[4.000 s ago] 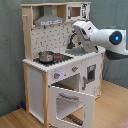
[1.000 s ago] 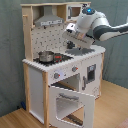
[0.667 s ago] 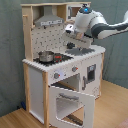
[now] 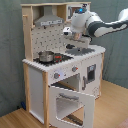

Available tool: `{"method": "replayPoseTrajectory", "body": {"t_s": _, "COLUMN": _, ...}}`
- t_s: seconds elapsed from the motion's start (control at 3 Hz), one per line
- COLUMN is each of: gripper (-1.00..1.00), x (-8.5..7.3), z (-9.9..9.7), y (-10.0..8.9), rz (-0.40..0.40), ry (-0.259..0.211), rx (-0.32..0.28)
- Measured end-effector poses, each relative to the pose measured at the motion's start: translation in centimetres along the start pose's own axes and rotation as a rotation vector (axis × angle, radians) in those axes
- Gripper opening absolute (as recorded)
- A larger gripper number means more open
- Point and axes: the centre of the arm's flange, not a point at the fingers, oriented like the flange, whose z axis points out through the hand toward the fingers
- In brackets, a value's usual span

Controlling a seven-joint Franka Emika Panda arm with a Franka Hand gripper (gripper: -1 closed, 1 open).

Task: Play with the kitchen

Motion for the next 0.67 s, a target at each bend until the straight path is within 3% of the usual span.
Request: {"method": "replayPoseTrajectory", "body": {"t_s": 0.67, "gripper": 1.00, "x": 0.75, "z": 0.96, "y": 1.85, "rz": -0.048, "ry": -0.006, "rx": 0.045}}
